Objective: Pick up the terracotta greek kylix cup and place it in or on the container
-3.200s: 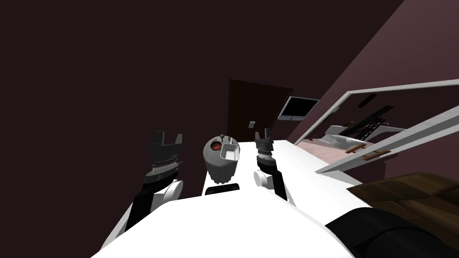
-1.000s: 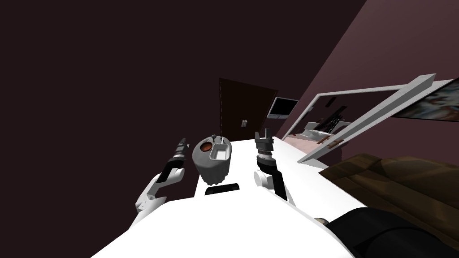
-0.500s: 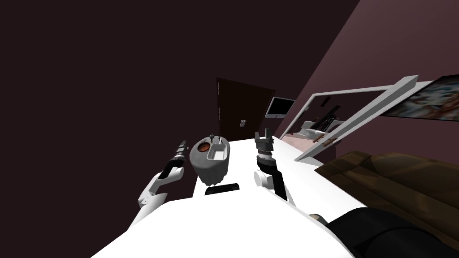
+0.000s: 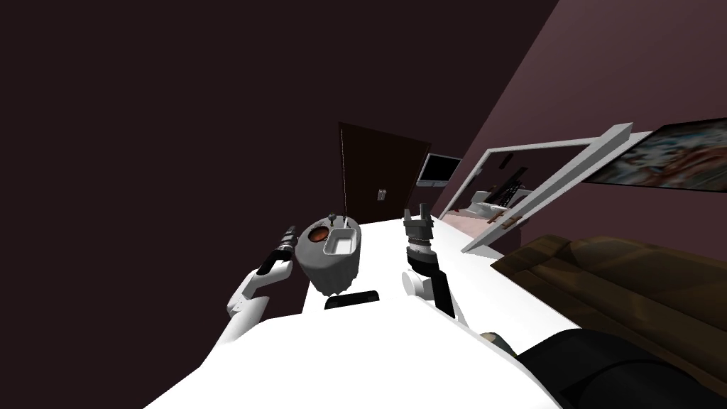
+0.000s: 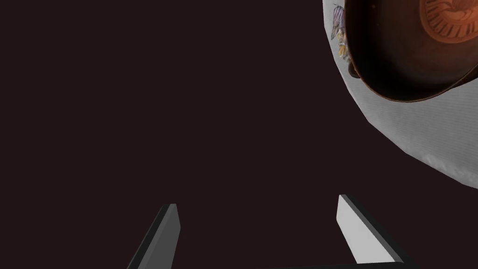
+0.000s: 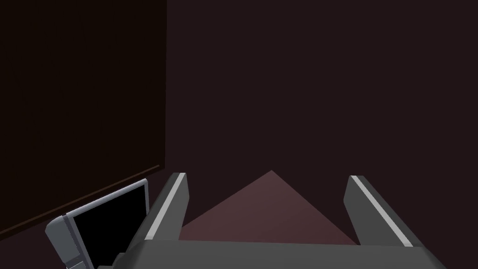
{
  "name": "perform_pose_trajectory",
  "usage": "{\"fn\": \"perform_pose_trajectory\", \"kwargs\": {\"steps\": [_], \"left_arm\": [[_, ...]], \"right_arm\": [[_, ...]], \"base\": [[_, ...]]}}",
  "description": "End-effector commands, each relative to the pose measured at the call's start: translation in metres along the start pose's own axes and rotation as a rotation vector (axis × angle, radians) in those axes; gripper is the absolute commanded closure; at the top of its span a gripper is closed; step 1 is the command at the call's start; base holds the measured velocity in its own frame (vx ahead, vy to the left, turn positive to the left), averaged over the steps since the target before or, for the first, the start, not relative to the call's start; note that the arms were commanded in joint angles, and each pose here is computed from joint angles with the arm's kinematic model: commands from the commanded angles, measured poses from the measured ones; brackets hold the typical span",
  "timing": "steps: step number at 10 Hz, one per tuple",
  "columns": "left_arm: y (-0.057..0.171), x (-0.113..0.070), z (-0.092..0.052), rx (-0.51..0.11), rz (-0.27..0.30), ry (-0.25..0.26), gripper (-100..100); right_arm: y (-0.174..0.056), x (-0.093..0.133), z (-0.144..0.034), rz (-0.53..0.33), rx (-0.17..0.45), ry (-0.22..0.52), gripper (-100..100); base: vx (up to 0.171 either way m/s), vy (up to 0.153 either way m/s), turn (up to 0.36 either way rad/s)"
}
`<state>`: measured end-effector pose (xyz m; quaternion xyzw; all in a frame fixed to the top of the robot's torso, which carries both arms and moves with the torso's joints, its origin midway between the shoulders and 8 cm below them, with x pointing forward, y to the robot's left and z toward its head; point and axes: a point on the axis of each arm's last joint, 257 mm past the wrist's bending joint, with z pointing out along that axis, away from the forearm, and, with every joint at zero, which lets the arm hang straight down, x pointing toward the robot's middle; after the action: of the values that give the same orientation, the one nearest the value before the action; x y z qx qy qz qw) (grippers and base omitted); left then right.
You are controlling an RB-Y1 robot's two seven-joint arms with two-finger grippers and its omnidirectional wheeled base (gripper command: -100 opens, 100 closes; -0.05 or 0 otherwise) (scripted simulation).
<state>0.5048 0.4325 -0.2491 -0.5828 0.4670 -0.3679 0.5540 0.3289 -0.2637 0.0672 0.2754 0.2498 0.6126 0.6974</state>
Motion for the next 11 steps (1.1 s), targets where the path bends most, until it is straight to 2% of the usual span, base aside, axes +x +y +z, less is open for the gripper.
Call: {"fn": "perform_pose_trajectory", "kwargs": {"steps": [1, 2, 3, 4, 5, 7, 8, 9, 10, 11], "left_arm": [[0.014, -0.005, 0.004, -0.04, -0.002, -0.008, -100], [0.024, -0.009, 0.01, -0.084, -0.007, -0.02, -100], [0.031, -0.01, 0.01, -0.098, -0.007, -0.021, -100], [0.044, -0.014, 0.015, -0.147, -0.013, -0.033, -100], [0.047, -0.015, 0.014, -0.154, -0.013, -0.034, -100], [0.072, -0.021, 0.022, -0.242, -0.029, -0.053, -100], [0.078, -0.021, 0.021, -0.26, -0.03, -0.054, -100], [0.092, -0.023, 0.023, -0.31, -0.039, -0.062, -100], [0.092, -0.023, 0.023, -0.31, -0.039, -0.062, -100], [0.104, -0.024, 0.024, -0.357, -0.048, -0.069, -100]], "right_arm": [[0.0, 0.0, 0.0, 0.0, 0.0, 0.0, 0], [0.0, 0.0, 0.0, 0.0, 0.0, 0.0, 0], [0.0, 0.0, 0.0, 0.0, 0.0, 0.0, 0], [0.0, 0.0, 0.0, 0.0, 0.0, 0.0, 0], [0.0, 0.0, 0.0, 0.0, 0.0, 0.0, 0], [0.0, 0.0, 0.0, 0.0, 0.0, 0.0, 0], [0.0, 0.0, 0.0, 0.0, 0.0, 0.0, 0], [0.0, 0.0, 0.0, 0.0, 0.0, 0.0, 0], [0.0, 0.0, 0.0, 0.0, 0.0, 0.0, 0], [0.0, 0.0, 0.0, 0.0, 0.0, 0.0, 0]], "base": [[-0.001, -0.035, -0.038], [0.0, -0.044, -0.058], [0.005, -0.035, -0.039], [0.007, -0.04, -0.066], [0.005, -0.032, -0.035], [0.01, -0.048, -0.08], [0.006, -0.042, -0.036], [0.007, -0.047, -0.05], [0.004, -0.032, -0.027], [0.002, -0.029, -0.067]]}}
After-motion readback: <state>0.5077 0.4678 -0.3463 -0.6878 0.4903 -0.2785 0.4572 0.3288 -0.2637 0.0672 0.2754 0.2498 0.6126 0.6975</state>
